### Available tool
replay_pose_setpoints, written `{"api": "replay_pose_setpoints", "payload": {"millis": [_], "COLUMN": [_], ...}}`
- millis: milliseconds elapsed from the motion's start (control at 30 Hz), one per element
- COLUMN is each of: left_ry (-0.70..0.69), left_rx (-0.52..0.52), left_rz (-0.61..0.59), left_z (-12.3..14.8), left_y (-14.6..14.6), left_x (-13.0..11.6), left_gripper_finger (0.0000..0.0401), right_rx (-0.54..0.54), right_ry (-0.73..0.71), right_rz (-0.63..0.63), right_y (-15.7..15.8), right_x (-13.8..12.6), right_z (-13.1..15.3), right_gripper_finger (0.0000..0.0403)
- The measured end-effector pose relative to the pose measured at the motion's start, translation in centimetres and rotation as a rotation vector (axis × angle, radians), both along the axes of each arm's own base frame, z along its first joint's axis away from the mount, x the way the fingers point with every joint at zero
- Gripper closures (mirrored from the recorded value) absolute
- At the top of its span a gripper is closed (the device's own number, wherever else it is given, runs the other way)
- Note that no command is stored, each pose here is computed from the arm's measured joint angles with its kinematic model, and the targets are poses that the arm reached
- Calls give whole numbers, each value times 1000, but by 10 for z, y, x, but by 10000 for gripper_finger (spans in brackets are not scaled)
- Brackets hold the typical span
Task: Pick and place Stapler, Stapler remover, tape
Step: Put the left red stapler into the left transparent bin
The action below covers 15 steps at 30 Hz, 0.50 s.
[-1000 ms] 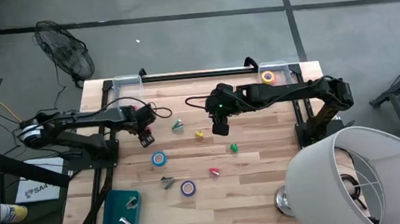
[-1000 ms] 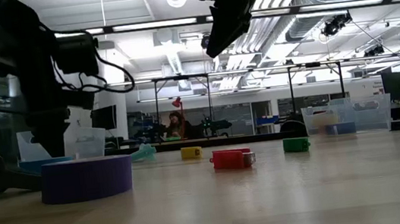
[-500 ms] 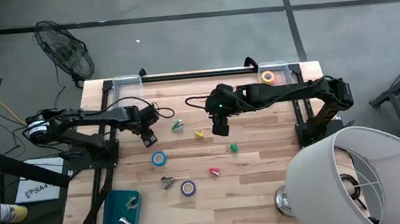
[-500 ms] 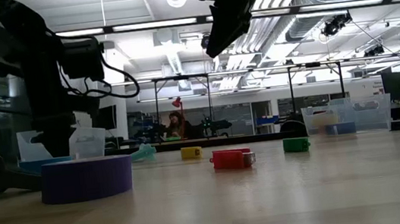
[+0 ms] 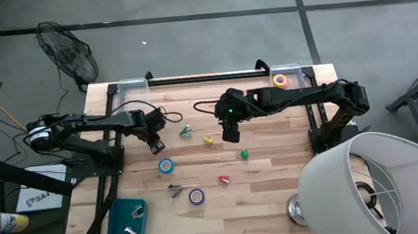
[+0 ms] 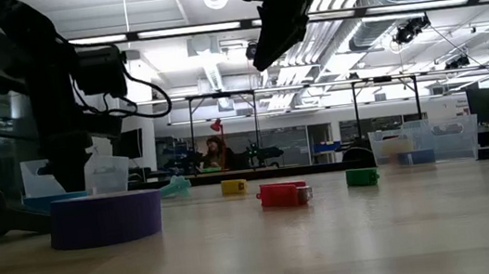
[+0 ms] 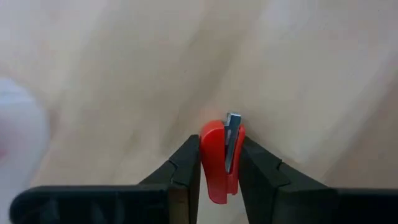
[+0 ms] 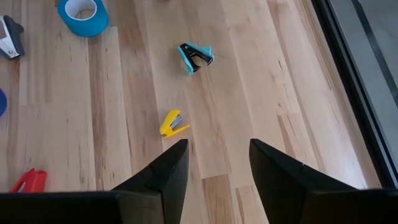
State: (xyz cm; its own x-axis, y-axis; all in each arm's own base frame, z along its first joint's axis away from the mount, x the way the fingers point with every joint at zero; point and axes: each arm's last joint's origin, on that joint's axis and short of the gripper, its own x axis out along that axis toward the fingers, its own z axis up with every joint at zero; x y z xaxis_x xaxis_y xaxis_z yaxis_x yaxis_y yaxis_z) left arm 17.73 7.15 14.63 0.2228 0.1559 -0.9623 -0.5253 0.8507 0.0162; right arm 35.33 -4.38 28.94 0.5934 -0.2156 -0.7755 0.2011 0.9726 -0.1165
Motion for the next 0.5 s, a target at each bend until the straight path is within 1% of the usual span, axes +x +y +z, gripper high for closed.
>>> {"api": "replay_pose_setpoints", "payload": {"millis": [100, 267, 333, 400, 500], "left_ry": [-29, -74, -80, -56, -32], "left_rx": [9, 92, 140, 194, 281], "left_rz": [-8, 12, 27, 56, 128], "left_z": [17, 52, 66, 76, 90], "left_y": [0, 0, 0, 0, 1], "left_x": [0, -5, -8, -14, -20], "left_gripper_finger": [327, 321, 322, 322, 322], "right_rx": [1, 2, 2, 2, 2], "right_ry": [14, 19, 19, 18, 18], "right_rz": [0, 0, 0, 0, 0], "right_y": [0, 0, 0, 0, 0], "right_x": [-1, -1, -1, -1, -1], "right_z": [-1, -1, -1, -1, -1], "right_gripper_finger": [242, 242, 242, 242, 242]}}
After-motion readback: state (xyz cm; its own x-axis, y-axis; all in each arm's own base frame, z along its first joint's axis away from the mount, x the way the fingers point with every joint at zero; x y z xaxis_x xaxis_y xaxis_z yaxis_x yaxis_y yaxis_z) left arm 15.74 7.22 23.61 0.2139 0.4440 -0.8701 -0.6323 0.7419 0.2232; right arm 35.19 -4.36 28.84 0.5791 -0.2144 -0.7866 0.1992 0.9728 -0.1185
